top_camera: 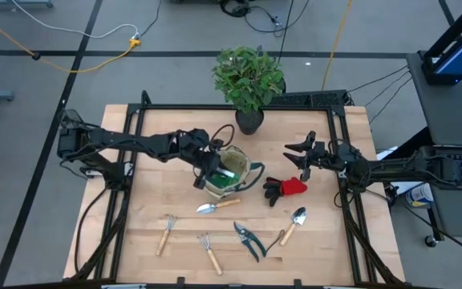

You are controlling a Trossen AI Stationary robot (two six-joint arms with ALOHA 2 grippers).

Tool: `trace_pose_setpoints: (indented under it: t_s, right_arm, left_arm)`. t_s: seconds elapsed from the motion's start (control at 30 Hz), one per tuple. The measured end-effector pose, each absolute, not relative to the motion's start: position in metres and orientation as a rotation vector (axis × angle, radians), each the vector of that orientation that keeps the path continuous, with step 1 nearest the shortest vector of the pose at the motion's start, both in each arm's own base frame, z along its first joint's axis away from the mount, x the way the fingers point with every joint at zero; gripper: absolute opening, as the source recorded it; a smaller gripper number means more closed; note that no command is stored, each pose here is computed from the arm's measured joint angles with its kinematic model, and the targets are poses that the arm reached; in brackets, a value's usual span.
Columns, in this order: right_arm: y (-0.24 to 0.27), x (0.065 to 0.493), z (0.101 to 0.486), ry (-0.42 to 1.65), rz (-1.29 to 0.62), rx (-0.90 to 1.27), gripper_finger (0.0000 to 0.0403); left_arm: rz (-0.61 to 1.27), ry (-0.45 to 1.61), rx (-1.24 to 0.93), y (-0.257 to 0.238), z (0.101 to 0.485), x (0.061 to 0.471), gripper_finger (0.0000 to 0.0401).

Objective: Pick & Place Garden tools in Gardening bag
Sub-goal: Put the green spray bottle in the gardening bag

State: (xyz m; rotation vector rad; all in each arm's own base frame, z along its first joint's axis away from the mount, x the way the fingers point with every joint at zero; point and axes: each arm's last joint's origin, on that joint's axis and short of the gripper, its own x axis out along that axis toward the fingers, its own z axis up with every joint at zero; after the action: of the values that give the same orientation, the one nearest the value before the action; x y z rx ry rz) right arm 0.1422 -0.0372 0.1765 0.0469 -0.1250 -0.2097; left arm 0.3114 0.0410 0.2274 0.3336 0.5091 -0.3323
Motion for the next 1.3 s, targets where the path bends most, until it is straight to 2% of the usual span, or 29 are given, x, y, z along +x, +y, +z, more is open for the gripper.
trace_pose_setpoints:
  t_s: [0.37,0.6,0.97,1.3]
  right_arm:
    - [-0.037,0.142,0.177,-0.125,-0.209,0.047,0.0130]
    - [-0.037,0.142,0.177,-0.125,-0.209,0.047,0.0130]
    - [-0.037,0.143,0.175,-0.114,-0.210,0.049,0.0130]
    - [-0.038,0.143,0.173,-0.098,-0.210,0.051,0.0130]
  left_arm:
    - [-0.287,0.416,0.399,0.051,0.254,0.321,0.0064]
    - [-0.264,0.432,0.414,0.062,0.256,0.319,0.0068]
    - [-0.234,0.513,0.356,0.081,0.224,0.332,0.0070]
    - [-0.184,0.519,0.317,0.095,0.210,0.340,0.0071]
